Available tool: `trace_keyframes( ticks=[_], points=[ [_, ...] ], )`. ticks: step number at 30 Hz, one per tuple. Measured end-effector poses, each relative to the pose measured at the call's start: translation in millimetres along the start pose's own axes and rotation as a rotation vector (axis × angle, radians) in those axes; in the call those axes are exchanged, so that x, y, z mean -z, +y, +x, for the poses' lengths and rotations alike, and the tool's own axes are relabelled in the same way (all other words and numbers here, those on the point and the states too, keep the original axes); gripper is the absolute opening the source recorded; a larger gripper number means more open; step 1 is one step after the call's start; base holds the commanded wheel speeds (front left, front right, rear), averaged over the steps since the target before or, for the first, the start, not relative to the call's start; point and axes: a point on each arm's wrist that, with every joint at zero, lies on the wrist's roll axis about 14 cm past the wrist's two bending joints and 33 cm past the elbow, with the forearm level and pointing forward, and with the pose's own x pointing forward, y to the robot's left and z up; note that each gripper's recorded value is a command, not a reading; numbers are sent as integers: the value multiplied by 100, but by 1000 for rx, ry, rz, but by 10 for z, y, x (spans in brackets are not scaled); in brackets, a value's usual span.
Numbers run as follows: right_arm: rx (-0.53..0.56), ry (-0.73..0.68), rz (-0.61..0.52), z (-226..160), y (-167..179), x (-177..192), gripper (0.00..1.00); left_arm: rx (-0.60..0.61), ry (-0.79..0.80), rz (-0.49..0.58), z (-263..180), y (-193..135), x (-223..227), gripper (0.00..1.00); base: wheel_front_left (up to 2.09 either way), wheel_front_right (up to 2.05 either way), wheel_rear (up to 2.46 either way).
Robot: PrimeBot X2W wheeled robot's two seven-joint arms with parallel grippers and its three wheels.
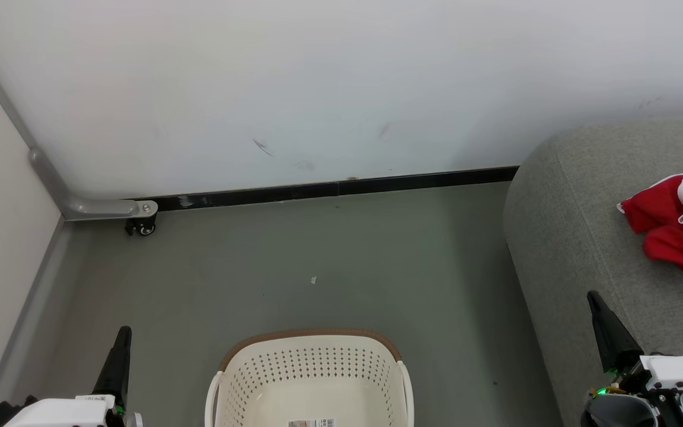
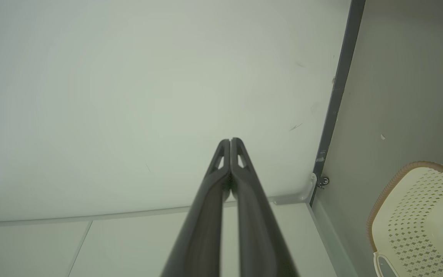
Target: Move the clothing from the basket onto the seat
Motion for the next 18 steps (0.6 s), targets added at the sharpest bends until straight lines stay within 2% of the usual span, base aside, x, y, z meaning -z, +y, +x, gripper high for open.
trace_keyframes(
  ticks=[18],
  points=[
    [0,4,1,0,-1,6,0,0,0,0,0,0,0,0,0,0,0]
  ],
)
